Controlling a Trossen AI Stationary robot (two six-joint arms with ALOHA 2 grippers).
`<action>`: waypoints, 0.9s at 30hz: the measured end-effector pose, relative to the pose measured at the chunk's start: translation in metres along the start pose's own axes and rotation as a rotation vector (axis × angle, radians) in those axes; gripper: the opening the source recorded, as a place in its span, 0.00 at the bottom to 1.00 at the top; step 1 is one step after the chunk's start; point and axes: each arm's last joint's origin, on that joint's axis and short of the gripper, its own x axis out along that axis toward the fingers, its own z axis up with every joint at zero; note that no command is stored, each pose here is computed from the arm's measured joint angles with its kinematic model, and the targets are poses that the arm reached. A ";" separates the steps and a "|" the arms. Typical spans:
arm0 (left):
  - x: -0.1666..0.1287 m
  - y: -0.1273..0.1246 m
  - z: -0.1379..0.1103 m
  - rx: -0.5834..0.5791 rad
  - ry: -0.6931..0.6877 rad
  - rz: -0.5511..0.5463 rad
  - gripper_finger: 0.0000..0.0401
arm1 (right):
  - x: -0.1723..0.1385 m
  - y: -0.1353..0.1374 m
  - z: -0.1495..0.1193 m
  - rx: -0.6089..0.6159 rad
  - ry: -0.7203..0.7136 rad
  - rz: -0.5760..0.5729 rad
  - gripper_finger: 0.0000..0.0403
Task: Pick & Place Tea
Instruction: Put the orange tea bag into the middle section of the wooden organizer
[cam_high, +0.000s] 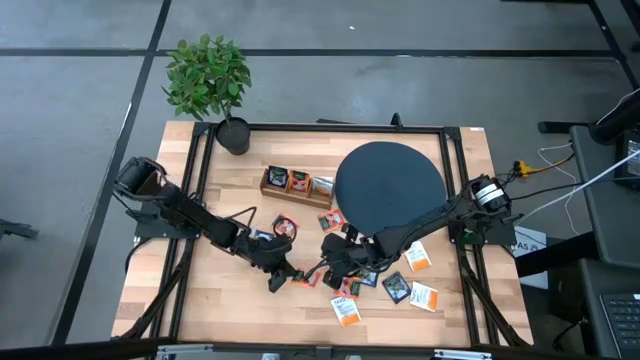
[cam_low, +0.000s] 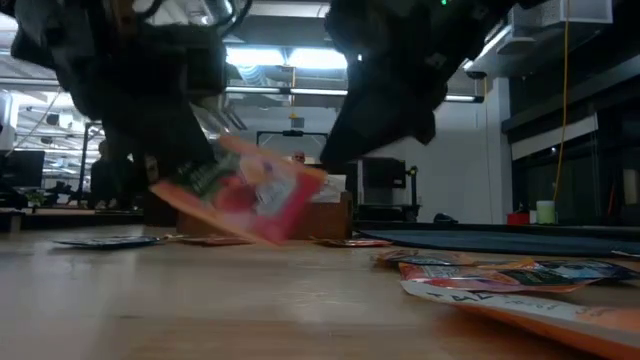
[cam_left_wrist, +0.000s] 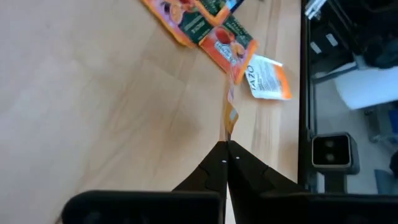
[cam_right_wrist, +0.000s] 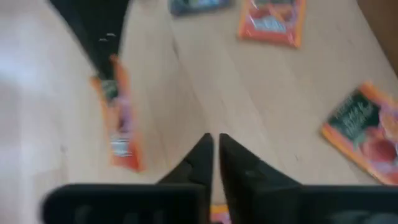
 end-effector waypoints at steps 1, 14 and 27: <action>-0.004 -0.001 0.001 0.012 0.001 0.003 0.00 | -0.002 0.001 0.002 -0.013 -0.015 0.011 0.03; -0.048 0.006 0.026 0.178 0.010 0.106 0.00 | -0.003 0.003 0.005 -0.073 -0.115 0.080 0.02; -0.065 0.012 0.049 0.253 0.080 0.195 0.00 | -0.013 -0.025 -0.021 -0.079 -0.252 0.156 0.02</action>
